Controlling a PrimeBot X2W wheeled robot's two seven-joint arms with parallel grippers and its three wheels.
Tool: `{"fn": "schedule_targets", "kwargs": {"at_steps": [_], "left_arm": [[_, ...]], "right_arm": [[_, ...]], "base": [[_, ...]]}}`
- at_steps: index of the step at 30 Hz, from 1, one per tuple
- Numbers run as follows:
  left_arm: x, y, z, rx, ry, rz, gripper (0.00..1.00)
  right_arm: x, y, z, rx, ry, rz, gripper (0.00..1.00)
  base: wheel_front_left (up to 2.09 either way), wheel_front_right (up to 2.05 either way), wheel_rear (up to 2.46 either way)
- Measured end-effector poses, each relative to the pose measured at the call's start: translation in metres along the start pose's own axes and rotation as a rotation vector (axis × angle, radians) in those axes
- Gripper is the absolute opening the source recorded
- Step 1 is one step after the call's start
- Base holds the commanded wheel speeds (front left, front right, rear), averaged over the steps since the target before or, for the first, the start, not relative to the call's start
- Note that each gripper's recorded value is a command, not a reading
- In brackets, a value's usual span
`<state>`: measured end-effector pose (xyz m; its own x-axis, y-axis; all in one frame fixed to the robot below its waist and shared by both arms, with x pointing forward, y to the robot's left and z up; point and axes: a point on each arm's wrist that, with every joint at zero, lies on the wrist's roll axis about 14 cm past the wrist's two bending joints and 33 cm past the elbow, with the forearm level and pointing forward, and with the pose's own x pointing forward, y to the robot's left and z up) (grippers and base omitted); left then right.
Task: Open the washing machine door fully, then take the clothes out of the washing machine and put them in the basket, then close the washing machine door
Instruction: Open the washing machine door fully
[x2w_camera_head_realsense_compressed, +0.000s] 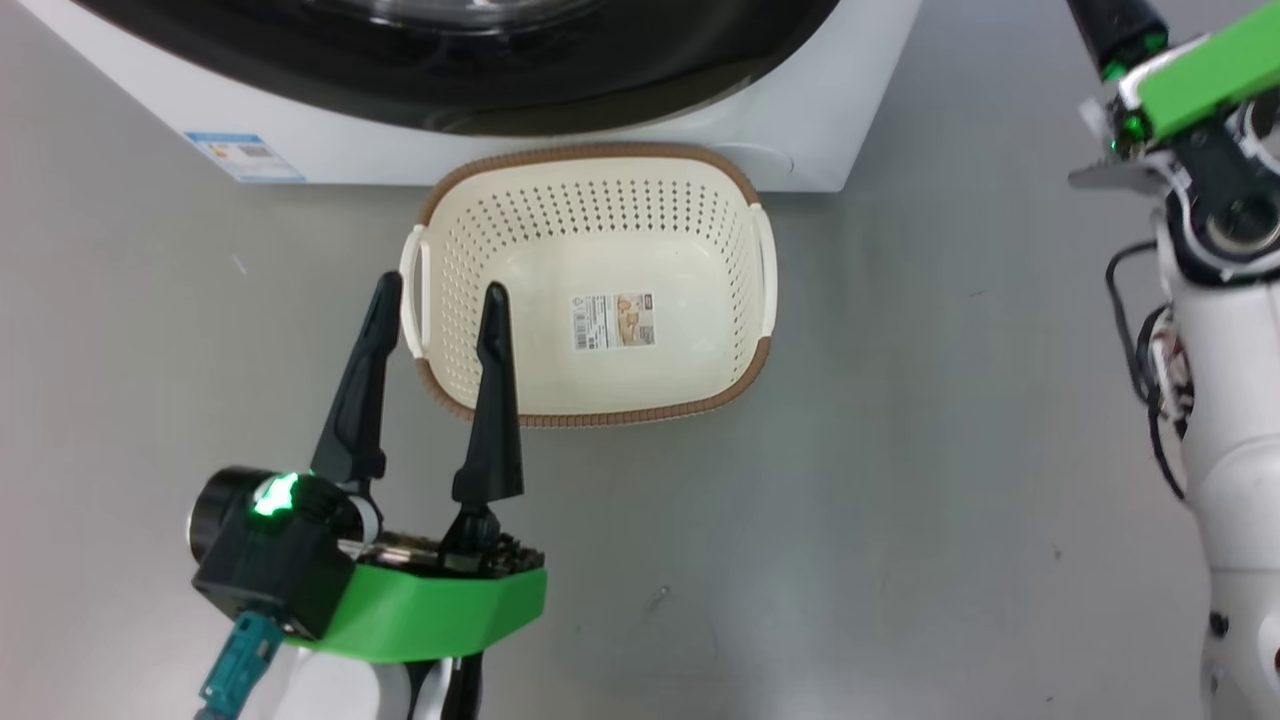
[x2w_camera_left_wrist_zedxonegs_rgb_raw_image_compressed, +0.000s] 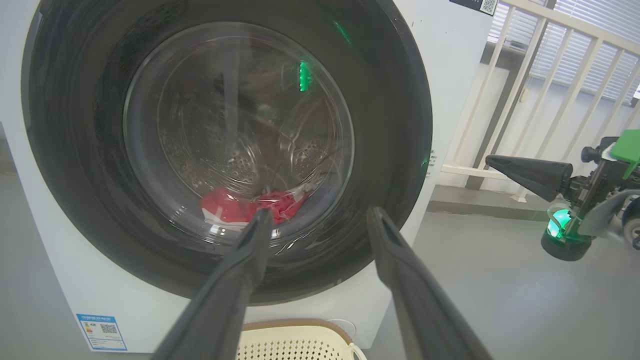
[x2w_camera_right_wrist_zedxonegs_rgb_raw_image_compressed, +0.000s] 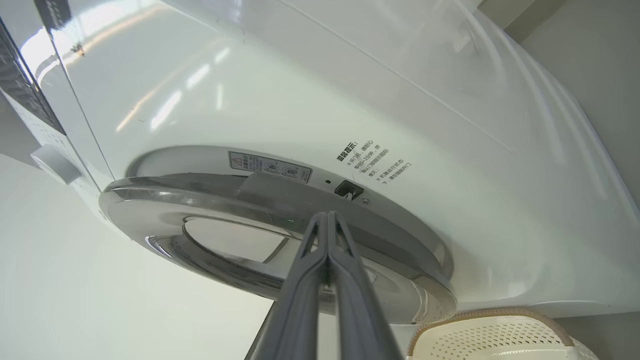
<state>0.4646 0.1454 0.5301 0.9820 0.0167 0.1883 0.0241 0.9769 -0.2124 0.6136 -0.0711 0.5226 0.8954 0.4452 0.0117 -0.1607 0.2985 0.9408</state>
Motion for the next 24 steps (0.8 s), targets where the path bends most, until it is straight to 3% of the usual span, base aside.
{"fn": "schedule_targets", "kwargs": {"at_steps": [24], "left_arm": [[0.001,0.02,-0.021,0.027,0.052,0.049,1.0]], "right_arm": [[0.066,0.006,-0.031,0.057,0.231,0.042,0.0]], "base": [[0.0,0.0,0.0]]}}
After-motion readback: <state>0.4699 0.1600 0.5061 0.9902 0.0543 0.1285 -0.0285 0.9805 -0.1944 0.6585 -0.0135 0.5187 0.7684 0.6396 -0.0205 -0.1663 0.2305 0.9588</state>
